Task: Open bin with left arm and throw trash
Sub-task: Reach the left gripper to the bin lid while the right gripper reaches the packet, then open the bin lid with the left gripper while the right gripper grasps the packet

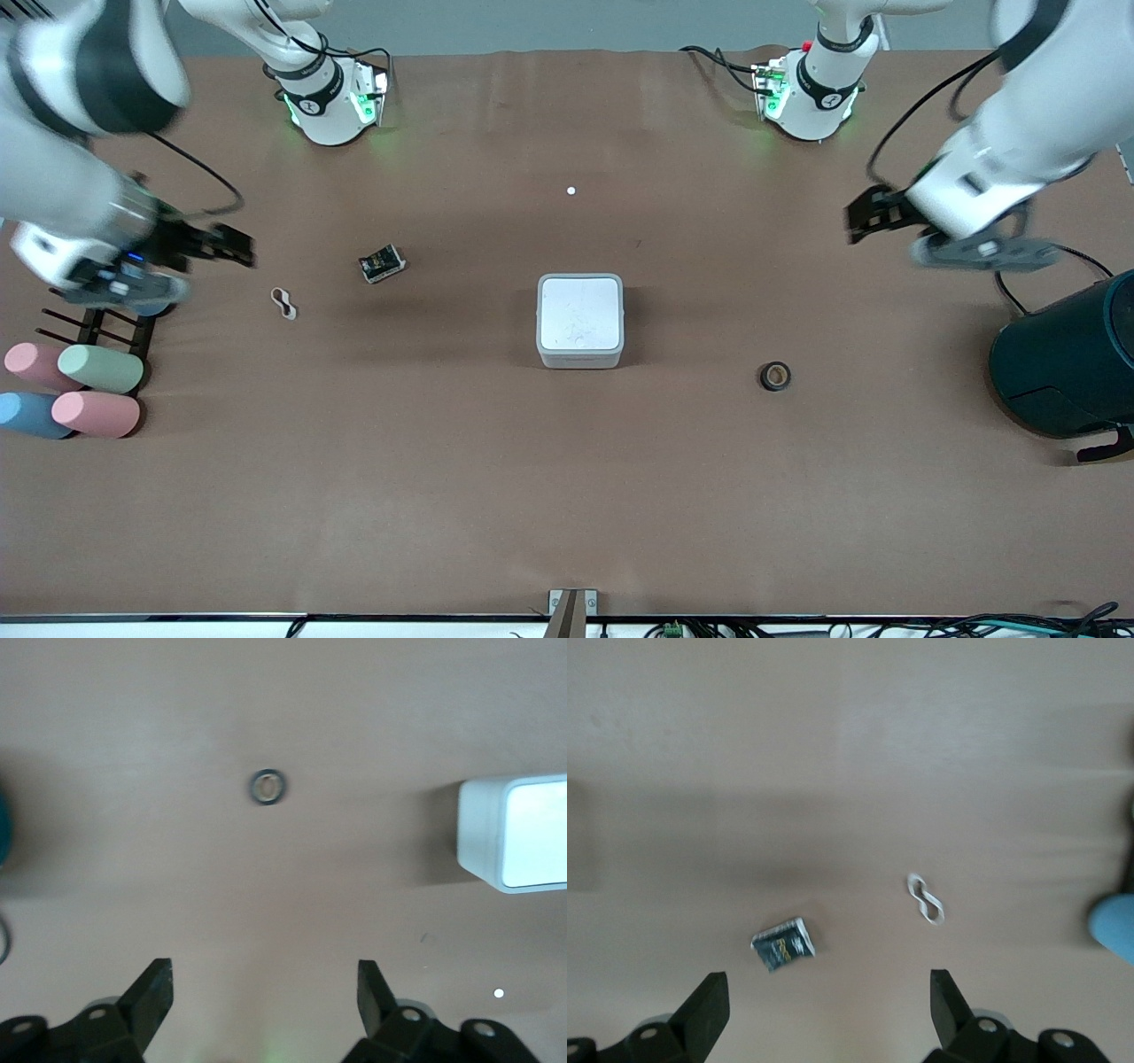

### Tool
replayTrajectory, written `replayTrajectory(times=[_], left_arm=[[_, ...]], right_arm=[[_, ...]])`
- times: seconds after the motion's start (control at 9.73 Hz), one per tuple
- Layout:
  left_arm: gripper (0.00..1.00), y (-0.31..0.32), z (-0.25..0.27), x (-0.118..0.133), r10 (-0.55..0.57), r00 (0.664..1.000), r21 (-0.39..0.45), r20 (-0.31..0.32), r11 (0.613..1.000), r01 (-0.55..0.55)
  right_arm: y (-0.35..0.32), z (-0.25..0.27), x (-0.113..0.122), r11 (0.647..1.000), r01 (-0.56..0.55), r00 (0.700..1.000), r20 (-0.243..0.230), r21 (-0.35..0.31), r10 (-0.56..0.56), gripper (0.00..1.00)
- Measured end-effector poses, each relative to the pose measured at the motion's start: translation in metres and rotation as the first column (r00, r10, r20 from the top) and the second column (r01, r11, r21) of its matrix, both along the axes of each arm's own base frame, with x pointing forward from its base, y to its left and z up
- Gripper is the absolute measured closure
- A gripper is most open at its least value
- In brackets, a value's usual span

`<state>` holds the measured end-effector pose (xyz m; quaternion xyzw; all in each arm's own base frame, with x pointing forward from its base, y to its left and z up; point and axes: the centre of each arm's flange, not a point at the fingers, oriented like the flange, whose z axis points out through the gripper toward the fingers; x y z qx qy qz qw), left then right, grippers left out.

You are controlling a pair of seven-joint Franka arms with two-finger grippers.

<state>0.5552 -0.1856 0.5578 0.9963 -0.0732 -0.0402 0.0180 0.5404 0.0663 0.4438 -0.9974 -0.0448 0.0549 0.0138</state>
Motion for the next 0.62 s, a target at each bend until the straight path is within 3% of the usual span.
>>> replayTrajectory(times=[0.31, 0.51, 0.62], left_arm=[[0.62, -0.136, -0.074, 0.028, -0.108, 0.992, -0.128, 0.066, 0.985, 0.116], [0.91, -0.216, -0.142, 0.022, -0.127, 0.987, -0.173, 0.099, 0.975, 0.143], [0.99, -0.242, -0.173, 0.013, -0.119, 0.989, -0.168, 0.083, 0.977, 0.132]], right_arm=[[0.031, -0.111, -0.040, 0.998, -0.056, 0.998, 0.036, -0.001, 0.056, 0.02], [0.053, -0.165, -0.054, 0.995, -0.103, 0.992, 0.068, 0.001, 0.103, 0.01], [0.069, -0.192, -0.063, 0.991, -0.131, 0.989, 0.073, 0.000, 0.131, 0.01]])
